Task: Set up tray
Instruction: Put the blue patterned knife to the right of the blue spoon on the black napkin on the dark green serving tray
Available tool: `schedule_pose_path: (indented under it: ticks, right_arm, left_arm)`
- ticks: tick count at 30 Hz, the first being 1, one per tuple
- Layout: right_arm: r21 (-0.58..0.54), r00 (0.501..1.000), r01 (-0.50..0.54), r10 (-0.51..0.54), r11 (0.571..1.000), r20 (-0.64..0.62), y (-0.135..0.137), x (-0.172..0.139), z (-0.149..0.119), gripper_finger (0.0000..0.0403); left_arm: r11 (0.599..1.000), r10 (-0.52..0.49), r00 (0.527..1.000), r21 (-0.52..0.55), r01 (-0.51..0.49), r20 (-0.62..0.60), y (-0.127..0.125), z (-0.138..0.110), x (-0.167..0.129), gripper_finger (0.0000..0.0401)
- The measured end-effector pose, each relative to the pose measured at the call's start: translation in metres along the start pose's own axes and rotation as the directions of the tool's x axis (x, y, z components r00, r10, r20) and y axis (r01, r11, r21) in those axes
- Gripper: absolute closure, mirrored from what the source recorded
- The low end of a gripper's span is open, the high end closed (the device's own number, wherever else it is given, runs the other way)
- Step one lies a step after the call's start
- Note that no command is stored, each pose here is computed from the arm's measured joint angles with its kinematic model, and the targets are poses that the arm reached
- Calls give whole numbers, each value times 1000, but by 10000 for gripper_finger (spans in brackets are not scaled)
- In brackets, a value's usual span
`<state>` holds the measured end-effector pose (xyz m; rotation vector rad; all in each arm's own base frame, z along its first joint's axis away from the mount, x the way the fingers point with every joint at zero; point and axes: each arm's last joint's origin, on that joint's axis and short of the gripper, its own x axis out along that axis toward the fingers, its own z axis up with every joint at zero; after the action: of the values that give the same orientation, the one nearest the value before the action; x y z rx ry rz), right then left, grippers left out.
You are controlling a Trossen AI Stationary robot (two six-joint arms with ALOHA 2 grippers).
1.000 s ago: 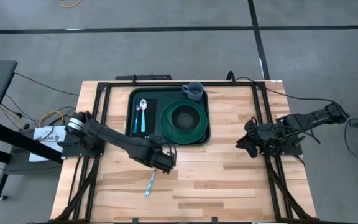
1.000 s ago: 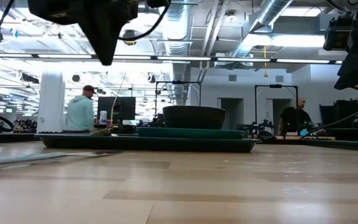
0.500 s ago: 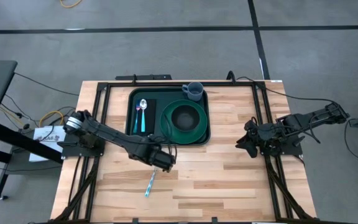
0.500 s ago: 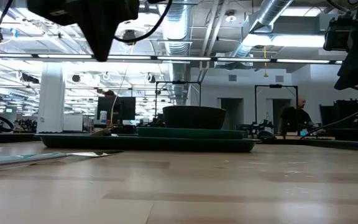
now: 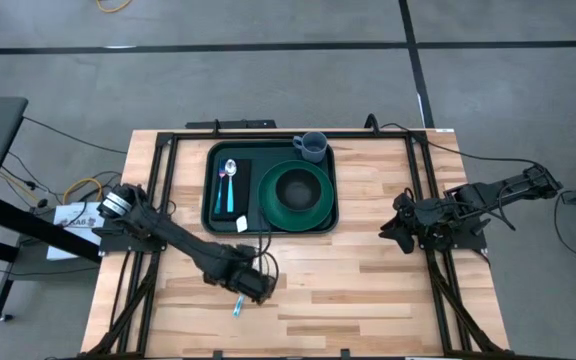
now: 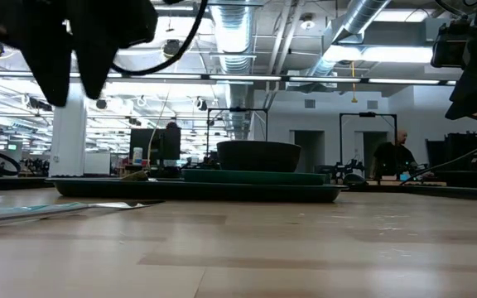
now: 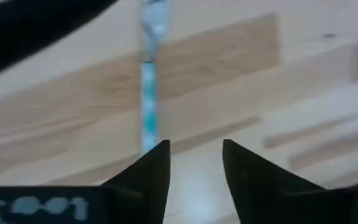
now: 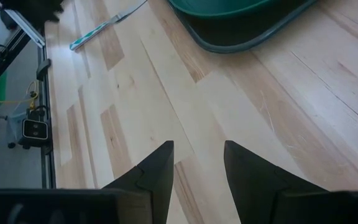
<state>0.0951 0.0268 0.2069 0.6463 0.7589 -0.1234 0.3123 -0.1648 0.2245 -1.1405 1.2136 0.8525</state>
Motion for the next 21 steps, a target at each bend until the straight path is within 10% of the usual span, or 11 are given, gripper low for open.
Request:
schedule_pose_path:
  ticks: [21]
  right_arm:
    - [1, 1000, 1, -1, 1000, 2, 0, 0, 0, 269]
  left_arm:
    - [997, 39, 998, -65, -42, -43, 18, -19, 57, 285]
